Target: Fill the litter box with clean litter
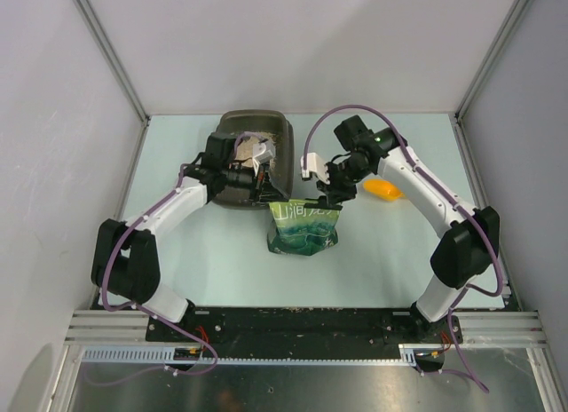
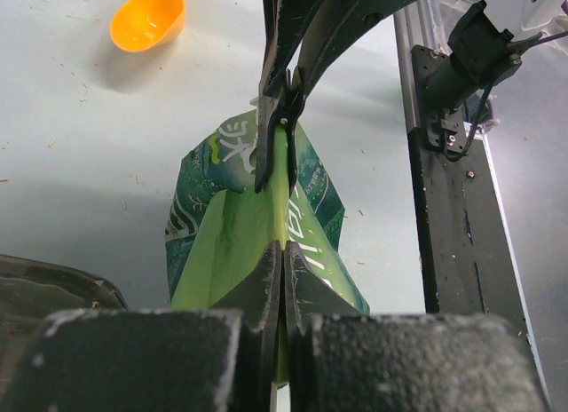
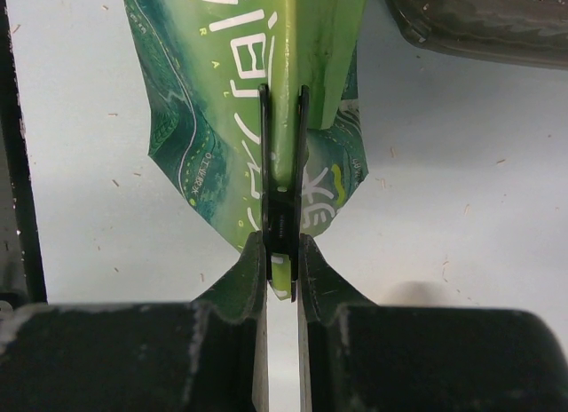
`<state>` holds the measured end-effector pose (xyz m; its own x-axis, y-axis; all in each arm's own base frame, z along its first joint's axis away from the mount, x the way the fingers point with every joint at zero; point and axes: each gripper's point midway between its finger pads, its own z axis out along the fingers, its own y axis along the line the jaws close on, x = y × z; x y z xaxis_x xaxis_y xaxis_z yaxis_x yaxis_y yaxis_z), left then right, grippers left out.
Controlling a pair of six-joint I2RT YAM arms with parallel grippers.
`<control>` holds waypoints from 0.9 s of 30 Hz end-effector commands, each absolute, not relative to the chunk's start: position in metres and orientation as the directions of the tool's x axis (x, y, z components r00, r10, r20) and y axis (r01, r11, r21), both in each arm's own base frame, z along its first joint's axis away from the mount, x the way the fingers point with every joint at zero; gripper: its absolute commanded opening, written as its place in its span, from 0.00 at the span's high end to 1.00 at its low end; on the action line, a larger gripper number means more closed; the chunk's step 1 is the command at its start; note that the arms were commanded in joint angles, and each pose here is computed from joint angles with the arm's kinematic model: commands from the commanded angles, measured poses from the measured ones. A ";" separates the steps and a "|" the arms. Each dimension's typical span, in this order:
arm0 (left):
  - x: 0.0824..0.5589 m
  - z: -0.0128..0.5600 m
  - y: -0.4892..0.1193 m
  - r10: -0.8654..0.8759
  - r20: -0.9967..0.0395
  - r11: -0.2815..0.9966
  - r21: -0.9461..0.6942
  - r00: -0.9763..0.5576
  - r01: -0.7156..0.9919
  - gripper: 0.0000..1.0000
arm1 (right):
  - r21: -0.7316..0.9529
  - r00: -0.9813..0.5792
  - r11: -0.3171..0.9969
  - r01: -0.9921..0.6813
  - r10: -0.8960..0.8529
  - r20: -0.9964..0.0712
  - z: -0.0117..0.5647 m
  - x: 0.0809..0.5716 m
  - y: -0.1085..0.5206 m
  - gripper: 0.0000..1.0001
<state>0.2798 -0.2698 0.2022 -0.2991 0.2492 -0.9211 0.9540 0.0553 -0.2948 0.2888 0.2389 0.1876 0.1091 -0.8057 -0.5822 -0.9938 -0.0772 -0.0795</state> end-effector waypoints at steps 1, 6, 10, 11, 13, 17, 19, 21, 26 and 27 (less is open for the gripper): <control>0.274 0.214 -0.270 0.233 -0.937 0.026 -0.260 -0.259 0.965 0.98 | -0.006 0.058 -0.067 -0.998 -0.804 -0.592 0.173 0.279 0.251 0.99; 0.274 0.215 -0.269 0.234 -0.937 0.032 -0.260 -0.260 0.965 0.94 | -0.018 0.031 -0.026 -1.000 -0.816 -0.578 0.171 0.284 0.251 0.86; 0.275 0.216 -0.268 0.234 -0.937 0.040 -0.257 -0.260 0.965 0.91 | -0.036 0.027 -0.008 -0.999 -0.823 -0.568 0.171 0.287 0.250 0.80; 0.275 0.217 -0.268 0.234 -0.937 0.042 -0.257 -0.260 0.965 0.91 | -0.036 0.027 -0.008 -0.999 -0.823 -0.568 0.171 0.286 0.249 0.80; 0.275 0.218 -0.268 0.233 -0.937 0.043 -0.256 -0.258 0.966 0.90 | -0.043 0.029 -0.005 -0.999 -0.820 -0.571 0.174 0.286 0.250 0.75; 0.276 0.223 -0.267 0.233 -0.938 0.061 -0.248 -0.255 0.967 0.75 | -0.067 0.015 0.029 -0.997 -0.815 -0.579 0.183 0.291 0.246 0.60; 0.279 0.225 -0.266 0.235 -0.939 0.083 -0.239 -0.252 0.967 0.68 | -0.060 -0.008 0.056 -0.997 -0.794 -0.607 0.193 0.291 0.246 0.53; 0.281 0.231 -0.264 0.231 -0.942 0.099 -0.226 -0.243 0.969 0.59 | -0.058 -0.036 0.096 -0.994 -0.763 -0.645 0.206 0.298 0.246 0.45; 0.294 0.252 -0.250 0.228 -0.950 0.185 -0.172 -0.213 0.968 0.45 | -0.018 -0.157 0.244 -0.970 -0.677 -0.719 0.243 0.314 0.236 0.37; 0.298 0.255 -0.246 0.229 -0.951 0.210 -0.161 -0.208 0.964 0.41 | -0.030 -0.164 0.277 -0.961 -0.648 -0.744 0.257 0.323 0.236 0.35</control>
